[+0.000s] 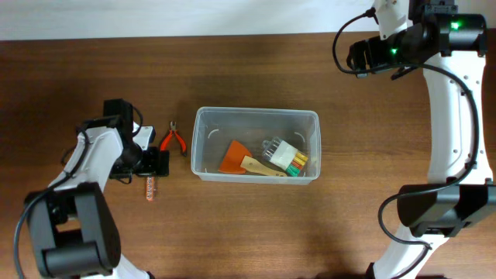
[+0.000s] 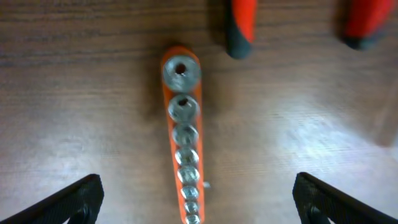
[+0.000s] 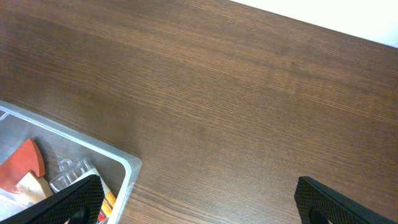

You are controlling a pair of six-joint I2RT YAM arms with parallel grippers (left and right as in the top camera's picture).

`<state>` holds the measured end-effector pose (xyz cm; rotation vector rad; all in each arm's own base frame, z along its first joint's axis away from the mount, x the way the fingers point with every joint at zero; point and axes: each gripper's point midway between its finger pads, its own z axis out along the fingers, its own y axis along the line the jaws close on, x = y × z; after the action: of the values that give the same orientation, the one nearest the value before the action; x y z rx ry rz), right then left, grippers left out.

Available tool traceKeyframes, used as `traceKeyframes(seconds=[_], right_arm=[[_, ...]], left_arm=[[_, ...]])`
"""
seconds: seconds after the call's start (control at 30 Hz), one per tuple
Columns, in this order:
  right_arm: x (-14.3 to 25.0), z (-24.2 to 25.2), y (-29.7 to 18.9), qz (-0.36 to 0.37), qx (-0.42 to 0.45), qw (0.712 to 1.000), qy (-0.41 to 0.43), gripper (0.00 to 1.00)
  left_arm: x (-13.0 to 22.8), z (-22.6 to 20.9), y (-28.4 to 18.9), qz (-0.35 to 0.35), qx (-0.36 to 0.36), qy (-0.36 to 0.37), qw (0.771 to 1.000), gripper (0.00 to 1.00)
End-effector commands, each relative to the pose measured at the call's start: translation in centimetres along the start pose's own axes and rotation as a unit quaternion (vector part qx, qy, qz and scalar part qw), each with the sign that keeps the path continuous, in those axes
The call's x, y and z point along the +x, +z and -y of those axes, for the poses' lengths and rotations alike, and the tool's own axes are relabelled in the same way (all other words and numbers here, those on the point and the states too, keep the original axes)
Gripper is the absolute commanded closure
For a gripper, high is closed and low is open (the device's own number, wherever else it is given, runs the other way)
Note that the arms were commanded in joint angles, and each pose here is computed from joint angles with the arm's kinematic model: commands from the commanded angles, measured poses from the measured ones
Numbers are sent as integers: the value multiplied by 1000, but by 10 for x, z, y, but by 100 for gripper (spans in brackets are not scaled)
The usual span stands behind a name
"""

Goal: Pack container
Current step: 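Lower the left gripper and grasp the orange socket rail, then carry the socket rail into the container with the left gripper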

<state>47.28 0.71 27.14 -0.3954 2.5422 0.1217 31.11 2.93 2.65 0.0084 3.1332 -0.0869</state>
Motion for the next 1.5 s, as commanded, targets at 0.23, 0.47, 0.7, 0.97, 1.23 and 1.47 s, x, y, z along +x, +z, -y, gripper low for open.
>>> traceKeyframes(seconds=[0.23, 0.47, 0.7, 0.97, 1.23, 1.47], right_arm=[[-2, 0, -3, 7, -5, 1000, 7, 1], [-2, 0, -3, 6, -4, 1000, 7, 1], [-1, 3, -3, 4, 4, 1000, 7, 1], [-1, 3, -3, 4, 4, 1000, 7, 1], [-1, 3, -3, 4, 5, 1000, 7, 1], [-1, 3, -3, 4, 5, 1000, 7, 1]], left_arm=[[9, -8, 35, -49, -17, -17, 999, 1], [6, -9, 37, -42, -18, -17, 999, 18], [6, -9, 37, -42, -17, -17, 999, 58], [5, -7, 37, -42, -13, -17, 999, 80], [5, -7, 37, -42, -12, -17, 999, 94], [5, -7, 37, -42, -12, -17, 999, 98]])
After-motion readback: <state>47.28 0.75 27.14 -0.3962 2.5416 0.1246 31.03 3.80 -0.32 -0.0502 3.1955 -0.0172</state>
